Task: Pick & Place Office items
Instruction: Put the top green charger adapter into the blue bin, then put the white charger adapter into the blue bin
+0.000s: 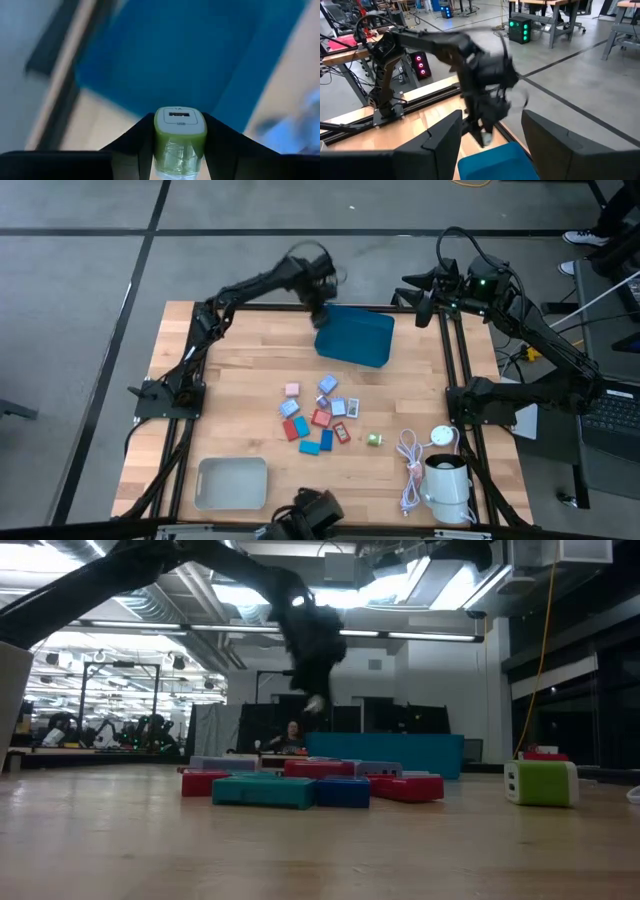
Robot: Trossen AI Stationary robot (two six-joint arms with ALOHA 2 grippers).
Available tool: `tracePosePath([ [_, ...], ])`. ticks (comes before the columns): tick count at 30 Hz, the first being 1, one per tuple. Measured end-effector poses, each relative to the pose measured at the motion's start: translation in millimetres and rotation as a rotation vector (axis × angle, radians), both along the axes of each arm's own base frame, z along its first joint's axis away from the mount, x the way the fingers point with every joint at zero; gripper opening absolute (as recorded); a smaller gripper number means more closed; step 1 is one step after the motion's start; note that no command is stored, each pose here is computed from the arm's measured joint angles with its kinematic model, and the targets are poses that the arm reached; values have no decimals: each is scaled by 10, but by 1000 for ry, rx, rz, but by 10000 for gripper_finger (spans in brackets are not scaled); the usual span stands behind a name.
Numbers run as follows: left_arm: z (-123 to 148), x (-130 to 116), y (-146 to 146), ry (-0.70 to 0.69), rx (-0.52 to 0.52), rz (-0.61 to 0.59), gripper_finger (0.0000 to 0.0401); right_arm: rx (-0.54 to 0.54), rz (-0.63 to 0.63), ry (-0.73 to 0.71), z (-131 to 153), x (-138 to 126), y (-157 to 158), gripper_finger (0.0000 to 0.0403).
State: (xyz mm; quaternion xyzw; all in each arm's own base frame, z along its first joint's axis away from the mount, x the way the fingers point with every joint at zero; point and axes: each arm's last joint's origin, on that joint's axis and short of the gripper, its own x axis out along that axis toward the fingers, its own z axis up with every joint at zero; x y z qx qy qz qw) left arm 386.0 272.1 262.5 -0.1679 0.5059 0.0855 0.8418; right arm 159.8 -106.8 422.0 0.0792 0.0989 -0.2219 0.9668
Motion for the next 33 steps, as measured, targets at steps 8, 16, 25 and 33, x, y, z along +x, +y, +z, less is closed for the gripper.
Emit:
tracePosePath([
  [8, 67, 356, -9, -280, -20, -3, 128, -20, 0, -32, 36, 6, -4, 210],
  [16, -510, 673, -270, -132, -78, -2, 170, -6, -3, -37, 34, 7, -4, 210],
  [25, -180, 625, -384, -146, 26, 1, 297, 6, 22, -41, 32, 10, 4, 210],
  [33, 581, 146, -887, 116, 263, -22, 291, -25, 38, -27, 32, 10, 6, 210],
])
